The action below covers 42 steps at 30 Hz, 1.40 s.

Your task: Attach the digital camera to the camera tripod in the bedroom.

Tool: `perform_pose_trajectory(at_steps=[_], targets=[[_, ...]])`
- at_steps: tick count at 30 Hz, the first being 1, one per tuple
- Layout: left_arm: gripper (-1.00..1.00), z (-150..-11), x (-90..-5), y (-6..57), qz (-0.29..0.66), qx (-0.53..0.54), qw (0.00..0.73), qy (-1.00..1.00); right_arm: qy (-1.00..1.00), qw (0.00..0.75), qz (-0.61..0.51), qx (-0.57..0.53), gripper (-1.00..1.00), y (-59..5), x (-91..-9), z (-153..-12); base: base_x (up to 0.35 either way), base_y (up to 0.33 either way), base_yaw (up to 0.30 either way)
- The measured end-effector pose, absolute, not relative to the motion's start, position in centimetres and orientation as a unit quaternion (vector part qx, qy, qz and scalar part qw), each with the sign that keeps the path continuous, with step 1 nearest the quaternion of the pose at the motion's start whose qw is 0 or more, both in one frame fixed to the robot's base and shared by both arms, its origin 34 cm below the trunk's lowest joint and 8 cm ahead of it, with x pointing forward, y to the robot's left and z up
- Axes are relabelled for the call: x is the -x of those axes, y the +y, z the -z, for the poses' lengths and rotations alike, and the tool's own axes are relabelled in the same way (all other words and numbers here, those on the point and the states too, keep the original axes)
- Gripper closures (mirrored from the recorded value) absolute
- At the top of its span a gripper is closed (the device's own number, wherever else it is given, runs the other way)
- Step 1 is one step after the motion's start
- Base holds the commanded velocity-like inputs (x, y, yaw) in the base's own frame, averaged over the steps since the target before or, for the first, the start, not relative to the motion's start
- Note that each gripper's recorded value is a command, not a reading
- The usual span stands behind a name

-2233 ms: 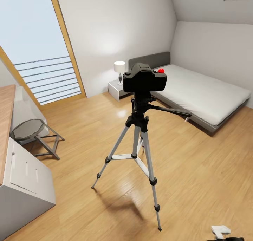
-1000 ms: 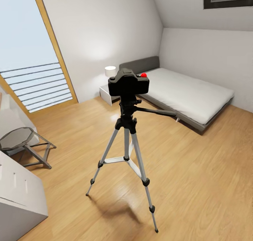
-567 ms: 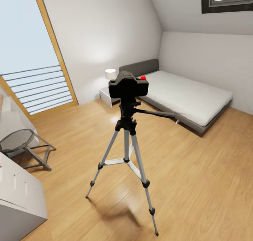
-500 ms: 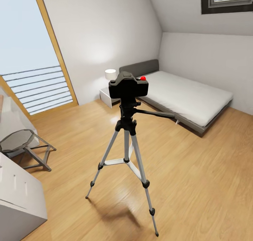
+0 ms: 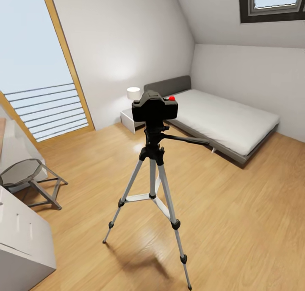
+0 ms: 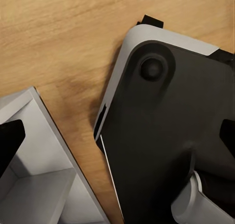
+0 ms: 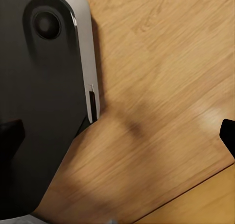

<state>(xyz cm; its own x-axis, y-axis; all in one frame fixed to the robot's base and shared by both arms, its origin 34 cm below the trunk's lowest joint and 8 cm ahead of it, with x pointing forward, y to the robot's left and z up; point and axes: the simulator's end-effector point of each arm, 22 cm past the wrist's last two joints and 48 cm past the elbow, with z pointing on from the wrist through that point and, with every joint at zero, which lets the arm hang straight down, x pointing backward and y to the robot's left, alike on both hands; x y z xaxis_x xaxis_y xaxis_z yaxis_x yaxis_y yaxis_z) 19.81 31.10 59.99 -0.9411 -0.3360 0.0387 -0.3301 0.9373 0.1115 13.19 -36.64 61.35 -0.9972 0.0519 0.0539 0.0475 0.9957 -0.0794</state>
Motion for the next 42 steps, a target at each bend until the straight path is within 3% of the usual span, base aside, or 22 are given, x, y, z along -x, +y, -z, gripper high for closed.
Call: perform_pose_trajectory(at_steps=[42], targets=[[-1.0,-60.6,-22.4,31.1,0.046,-0.171,-0.003,-0.984,-0.999,-0.009,-0.039,0.025,-1.0,-36.5,-15.9,-61.5,0.0,0.0,-0.02]])
